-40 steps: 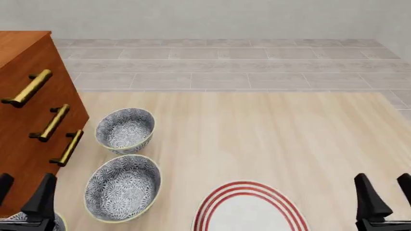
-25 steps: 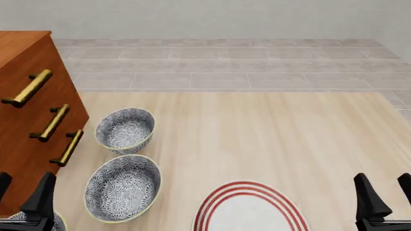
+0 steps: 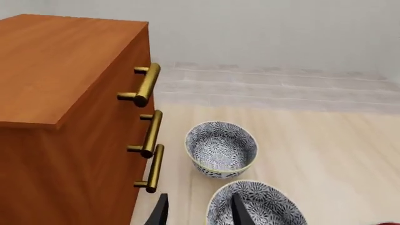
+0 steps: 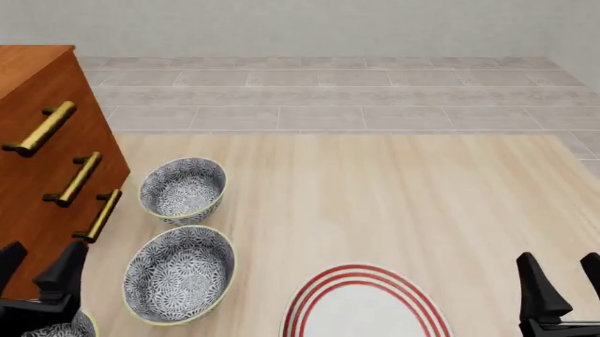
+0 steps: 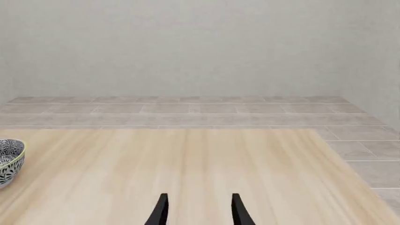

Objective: Put the bowl at the front on the plate.

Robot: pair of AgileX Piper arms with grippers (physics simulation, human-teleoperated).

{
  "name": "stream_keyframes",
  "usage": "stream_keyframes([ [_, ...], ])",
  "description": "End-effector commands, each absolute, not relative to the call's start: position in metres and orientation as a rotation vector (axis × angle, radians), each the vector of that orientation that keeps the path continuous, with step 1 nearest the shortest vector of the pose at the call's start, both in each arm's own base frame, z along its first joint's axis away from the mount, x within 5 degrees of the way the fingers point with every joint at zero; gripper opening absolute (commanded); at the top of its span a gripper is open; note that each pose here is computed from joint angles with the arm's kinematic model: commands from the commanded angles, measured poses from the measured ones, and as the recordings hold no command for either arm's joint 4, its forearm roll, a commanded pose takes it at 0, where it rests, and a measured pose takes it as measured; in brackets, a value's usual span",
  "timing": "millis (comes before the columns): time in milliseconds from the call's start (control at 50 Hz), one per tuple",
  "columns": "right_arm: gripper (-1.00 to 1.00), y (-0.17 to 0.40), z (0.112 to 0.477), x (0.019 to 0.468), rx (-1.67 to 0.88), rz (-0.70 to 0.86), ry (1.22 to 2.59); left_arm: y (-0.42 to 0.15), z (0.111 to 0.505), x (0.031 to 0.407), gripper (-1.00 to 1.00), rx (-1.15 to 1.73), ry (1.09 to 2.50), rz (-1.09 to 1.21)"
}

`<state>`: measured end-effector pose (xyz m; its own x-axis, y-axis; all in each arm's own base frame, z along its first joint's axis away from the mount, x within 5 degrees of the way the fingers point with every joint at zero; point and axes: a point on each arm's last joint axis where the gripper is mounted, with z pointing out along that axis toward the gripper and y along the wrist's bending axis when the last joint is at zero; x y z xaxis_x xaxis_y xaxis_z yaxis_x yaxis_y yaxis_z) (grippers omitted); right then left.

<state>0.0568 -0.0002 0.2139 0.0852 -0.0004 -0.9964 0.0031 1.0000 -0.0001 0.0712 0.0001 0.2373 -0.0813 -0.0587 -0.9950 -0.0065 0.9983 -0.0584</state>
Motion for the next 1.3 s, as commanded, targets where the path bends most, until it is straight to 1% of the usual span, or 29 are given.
stream_keyframes([
  [20, 1.00, 0.000, 0.214, 0.057, 0.002, -0.002, 1.485, -0.003, 0.271, 0.083, 1.00, -0.109, 1.840, -0.132],
  [80, 1.00, 0.000, 0.214, 0.057, 0.002, -0.002, 1.485, -0.003, 0.279, 0.083, 1.00, -0.100, 1.859, -0.127],
  [160, 1.00, 0.000, 0.214, 0.057, 0.002, -0.002, 1.485, -0.004, 0.287, 0.085, 1.00, -0.132, 1.934, -0.160],
  [180, 1.00, 0.000, 0.214, 0.057, 0.002, -0.002, 1.485, -0.004, 0.290, 0.085, 1.00, -0.148, 1.973, -0.164],
  [200, 1.00, 0.000, 0.214, 0.057, 0.002, -0.002, 1.485, -0.004, 0.290, 0.085, 1.00, -0.148, 1.973, -0.164],
  [220, 1.00, 0.000, 0.214, 0.057, 0.002, -0.002, 1.485, -0.005, 0.291, 0.085, 1.00, -0.179, 2.013, -0.180],
  [300, 1.00, 0.000, 0.214, 0.057, 0.002, -0.002, 1.485, -0.005, 0.291, 0.085, 1.00, -0.224, 2.092, -0.200],
  [520, 1.00, 0.000, 0.214, 0.057, 0.002, -0.002, 1.485, -0.011, 0.274, 0.080, 1.00, -0.272, 2.315, -0.260],
  [640, 1.00, 0.000, 0.214, 0.057, 0.002, -0.002, 1.485, -0.009, 0.277, 0.078, 1.00, -0.330, 2.389, -0.235],
  [720, 1.00, 0.000, 0.214, 0.057, 0.002, -0.002, 1.485, -0.007, 0.283, 0.078, 1.00, -0.327, 2.413, -0.208],
  [840, 1.00, 0.000, 0.214, 0.057, 0.002, -0.002, 1.485, -0.007, 0.280, 0.074, 1.00, -0.373, 2.469, -0.203],
  [1000, 1.00, 0.000, 0.214, 0.057, 0.002, -0.002, 1.485, -0.006, 0.278, 0.072, 1.00, -0.406, 2.483, -0.199],
  [1120, 1.00, 0.000, 0.214, 0.057, 0.002, -0.002, 1.485, -0.006, 0.263, 0.067, 1.00, -0.459, 2.515, -0.215],
  [1300, 1.00, 0.000, 0.214, 0.057, 0.002, -0.002, 1.485, -0.006, 0.251, 0.066, 1.00, -0.474, 2.541, -0.208],
])
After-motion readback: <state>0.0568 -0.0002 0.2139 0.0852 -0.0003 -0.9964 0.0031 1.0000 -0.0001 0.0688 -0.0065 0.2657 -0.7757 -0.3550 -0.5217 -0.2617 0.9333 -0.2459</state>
